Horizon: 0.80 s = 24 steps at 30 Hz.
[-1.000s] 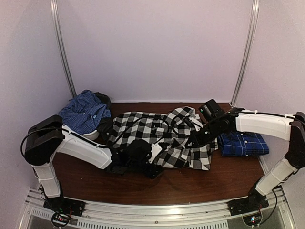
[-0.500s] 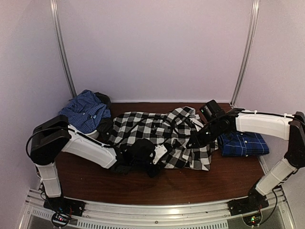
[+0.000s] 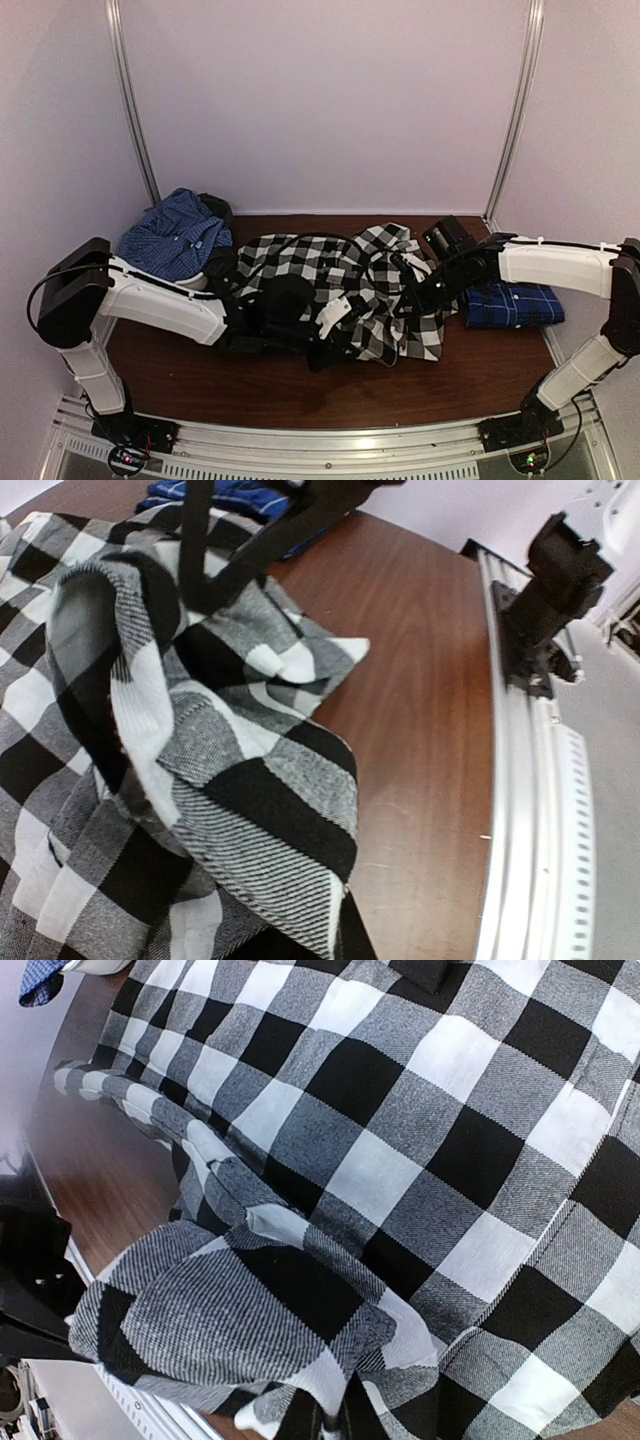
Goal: Fold and stack the long sleeve shirts
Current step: Pass from the right arm to the left, then pass from the left arm to the right
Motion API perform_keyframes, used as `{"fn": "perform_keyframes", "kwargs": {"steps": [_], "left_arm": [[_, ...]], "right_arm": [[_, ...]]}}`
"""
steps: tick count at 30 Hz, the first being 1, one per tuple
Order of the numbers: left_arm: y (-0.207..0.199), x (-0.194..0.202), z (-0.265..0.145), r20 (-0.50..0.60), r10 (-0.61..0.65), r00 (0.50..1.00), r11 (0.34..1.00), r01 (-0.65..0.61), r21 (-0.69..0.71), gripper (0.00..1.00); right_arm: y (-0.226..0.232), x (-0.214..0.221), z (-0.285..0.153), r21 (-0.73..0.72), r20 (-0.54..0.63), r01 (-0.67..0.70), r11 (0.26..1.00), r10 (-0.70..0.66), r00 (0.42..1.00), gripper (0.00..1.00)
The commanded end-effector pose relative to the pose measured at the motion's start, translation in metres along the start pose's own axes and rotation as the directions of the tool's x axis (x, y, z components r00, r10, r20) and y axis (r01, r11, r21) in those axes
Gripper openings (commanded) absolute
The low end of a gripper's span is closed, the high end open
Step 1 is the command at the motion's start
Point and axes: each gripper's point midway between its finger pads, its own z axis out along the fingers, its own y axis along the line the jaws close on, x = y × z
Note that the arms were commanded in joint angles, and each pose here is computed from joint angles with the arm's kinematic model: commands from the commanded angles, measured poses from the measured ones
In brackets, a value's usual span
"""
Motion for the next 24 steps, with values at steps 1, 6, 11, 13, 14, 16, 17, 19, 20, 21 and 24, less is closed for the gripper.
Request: {"fn": "perform_keyframes", "kwargs": {"steps": [1, 6, 11, 13, 14, 16, 17, 19, 20, 21, 24], "left_arm": [[-0.054, -0.037, -0.033, 0.059, -0.058, 0.997, 0.966, 0.041, 0.257, 0.00], [-0.079, -0.063, -0.061, 0.089, -0.109, 0.990, 0.929, 0.069, 0.363, 0.00], [-0.080, -0.092, -0.073, 0.117, -0.164, 0.979, 0.928, 0.113, 0.354, 0.00], [-0.072, -0.100, -0.073, 0.115, -0.207, 0.972, 0.931, 0.159, 0.329, 0.00], [-0.068, -0.104, -0.074, 0.115, -0.237, 0.965, 0.926, 0.188, 0.328, 0.00], [-0.056, -0.113, -0.077, 0.122, -0.306, 0.944, 0.910, 0.252, 0.328, 0.00], [-0.050, -0.117, -0.080, 0.125, -0.350, 0.928, 0.896, 0.292, 0.335, 0.00], [-0.042, -0.128, -0.087, 0.145, -0.401, 0.904, 0.876, 0.333, 0.350, 0.00], [-0.036, -0.133, -0.090, 0.153, -0.426, 0.892, 0.867, 0.354, 0.352, 0.00], [-0.032, -0.138, -0.094, 0.161, -0.444, 0.881, 0.858, 0.367, 0.359, 0.00], [-0.021, -0.154, -0.101, 0.173, -0.498, 0.850, 0.829, 0.407, 0.384, 0.00]], "right_arm": [[0.004, 0.010, -0.011, -0.028, 0.020, 0.021, 0.999, -0.021, 1.000, 0.09], [0.019, 0.035, -0.015, -0.099, -0.003, 0.031, 0.995, -0.031, 1.000, 0.23], [0.020, 0.039, -0.034, -0.076, 0.058, 0.020, 0.997, -0.016, 0.998, 0.42], [0.022, 0.035, -0.048, -0.056, 0.105, 0.025, 0.998, -0.019, 0.994, 0.51], [0.024, 0.032, -0.057, -0.054, 0.136, 0.029, 0.998, -0.021, 0.990, 0.56], [0.030, 0.028, -0.069, -0.063, 0.175, 0.035, 0.997, -0.024, 0.984, 0.62], [0.032, 0.027, -0.074, -0.068, 0.189, 0.040, 0.997, -0.027, 0.982, 0.65], [0.037, 0.026, -0.081, -0.079, 0.214, 0.058, 0.995, -0.040, 0.976, 0.68], [0.039, 0.025, -0.084, -0.083, 0.227, 0.068, 0.994, -0.048, 0.973, 0.69], [0.041, 0.025, -0.087, -0.088, 0.241, 0.077, 0.993, -0.054, 0.969, 0.70], [0.051, 0.022, -0.100, -0.115, 0.305, 0.114, 0.987, -0.074, 0.950, 0.74]]}}
